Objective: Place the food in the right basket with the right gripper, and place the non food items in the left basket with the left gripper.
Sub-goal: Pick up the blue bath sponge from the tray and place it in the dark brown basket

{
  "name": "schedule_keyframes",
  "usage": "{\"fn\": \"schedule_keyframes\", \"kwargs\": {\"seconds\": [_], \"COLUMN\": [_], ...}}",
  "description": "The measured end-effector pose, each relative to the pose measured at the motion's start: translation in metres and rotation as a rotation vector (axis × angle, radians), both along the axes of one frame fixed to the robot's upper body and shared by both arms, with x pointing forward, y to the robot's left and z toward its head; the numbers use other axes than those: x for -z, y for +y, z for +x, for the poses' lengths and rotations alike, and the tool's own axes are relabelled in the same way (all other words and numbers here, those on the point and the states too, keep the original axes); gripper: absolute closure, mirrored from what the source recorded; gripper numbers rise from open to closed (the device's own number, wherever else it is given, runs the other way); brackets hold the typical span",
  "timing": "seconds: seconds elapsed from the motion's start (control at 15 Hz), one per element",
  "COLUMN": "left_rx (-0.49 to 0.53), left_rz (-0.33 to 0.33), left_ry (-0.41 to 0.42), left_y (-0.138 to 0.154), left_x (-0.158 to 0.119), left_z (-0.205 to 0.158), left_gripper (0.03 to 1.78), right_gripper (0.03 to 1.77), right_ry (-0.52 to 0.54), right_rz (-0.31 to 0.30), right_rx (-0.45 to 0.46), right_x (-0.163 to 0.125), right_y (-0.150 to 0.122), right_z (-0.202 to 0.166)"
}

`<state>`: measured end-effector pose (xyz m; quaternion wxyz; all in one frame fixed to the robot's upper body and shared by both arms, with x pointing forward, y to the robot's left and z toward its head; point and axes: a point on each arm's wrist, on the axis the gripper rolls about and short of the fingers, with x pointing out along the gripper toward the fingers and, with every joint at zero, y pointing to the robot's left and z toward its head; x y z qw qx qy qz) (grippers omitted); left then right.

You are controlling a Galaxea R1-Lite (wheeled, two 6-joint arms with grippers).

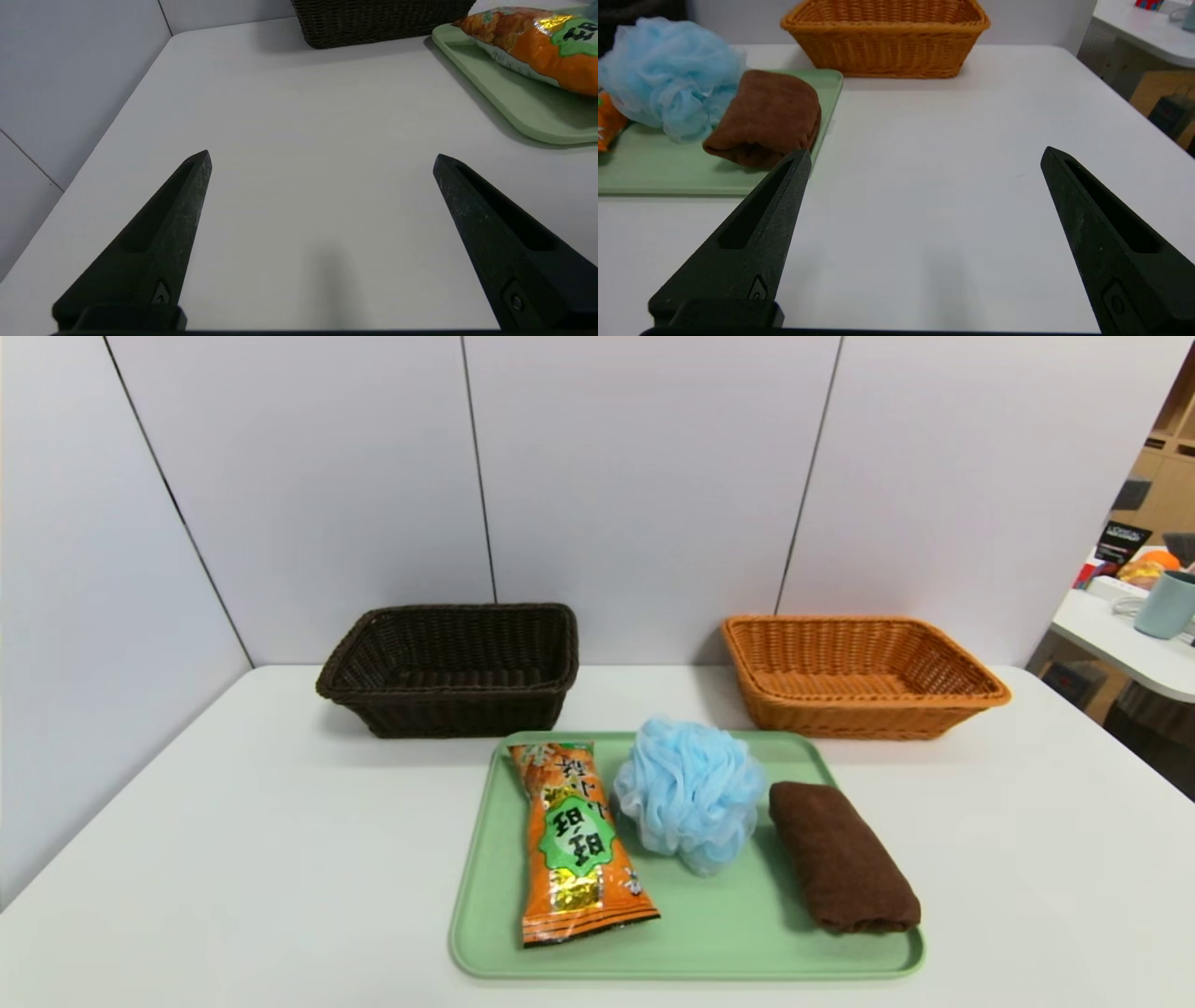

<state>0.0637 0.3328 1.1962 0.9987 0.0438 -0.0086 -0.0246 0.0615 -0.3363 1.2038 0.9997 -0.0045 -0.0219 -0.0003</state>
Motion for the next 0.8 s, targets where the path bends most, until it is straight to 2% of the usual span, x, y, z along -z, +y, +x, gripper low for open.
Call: {"fn": "schedule_keyframes", "kwargs": {"seconds": [0.13, 0.4, 0.8], "left_rx": [0.002, 0.005, 0.012], "left_rz": [0.0, 0.004, 0.059], "left_ry": [-0.014, -0.045, -0.017], "left_y": [0.0, 0.0, -0.001], "left_x": [-0.023, -0.093, -0.193], "left_z": [-0.006, -0.005, 0.047], "left_gripper": [0.12, 0.12, 0.12], "right_gripper": [0.1, 0.1, 0.1], "right_ry": [-0.025, -0.024, -0.037], "right_rz": [-0.002, -0.014, -0.052], "right_rx": [-0.036, -0.087, -0.132], "right_x": [-0.03, -0.107, -0.224], "right_y": [0.001, 0.002, 0.003], "right_z": [-0.01, -0.007, 0.045]}}
